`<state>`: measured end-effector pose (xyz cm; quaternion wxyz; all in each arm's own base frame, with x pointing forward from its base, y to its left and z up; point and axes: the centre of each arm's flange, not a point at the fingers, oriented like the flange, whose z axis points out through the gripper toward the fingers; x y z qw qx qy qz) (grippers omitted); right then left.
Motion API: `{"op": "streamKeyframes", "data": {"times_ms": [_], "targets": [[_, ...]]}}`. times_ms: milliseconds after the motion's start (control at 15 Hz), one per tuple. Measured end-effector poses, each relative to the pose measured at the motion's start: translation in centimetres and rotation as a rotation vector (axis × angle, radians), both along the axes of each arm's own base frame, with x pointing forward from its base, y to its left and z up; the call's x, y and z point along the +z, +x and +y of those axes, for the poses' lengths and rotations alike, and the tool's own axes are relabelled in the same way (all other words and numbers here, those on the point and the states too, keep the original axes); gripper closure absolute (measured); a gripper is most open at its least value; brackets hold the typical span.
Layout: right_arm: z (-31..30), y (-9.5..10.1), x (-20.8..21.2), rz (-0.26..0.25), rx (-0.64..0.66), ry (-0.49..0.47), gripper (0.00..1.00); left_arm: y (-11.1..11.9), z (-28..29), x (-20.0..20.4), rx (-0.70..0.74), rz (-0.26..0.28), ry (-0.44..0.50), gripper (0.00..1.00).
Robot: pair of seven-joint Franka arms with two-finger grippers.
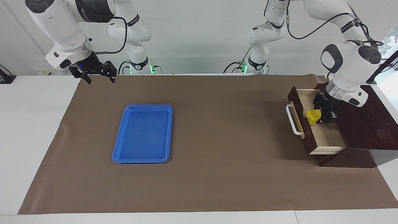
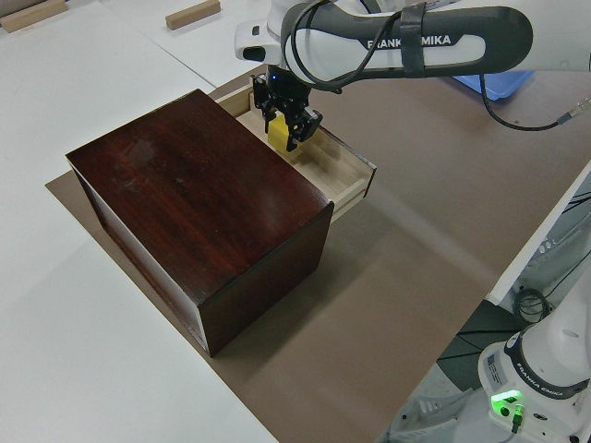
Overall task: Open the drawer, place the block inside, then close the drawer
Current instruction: 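Open the left gripper to release the block inside the drawer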
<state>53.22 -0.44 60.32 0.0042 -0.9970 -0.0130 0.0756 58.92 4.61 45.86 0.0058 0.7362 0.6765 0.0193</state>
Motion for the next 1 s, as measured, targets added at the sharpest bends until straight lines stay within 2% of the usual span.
{"op": "streamKeyframes", "data": {"times_ms": [864, 997], "targets": [[-0.6, 0.1, 1.2, -0.018, 0.000, -0.051, 0.00, -0.9, -0.2, -1.8, -0.001, -0.003, 0.002, 0.44], [-0.6, 0.1, 1.2, -0.018, 0.000, -0.051, 0.00, -0.9, -0.2, -1.7, -0.001, -0.005, 0.002, 0.30]]}}
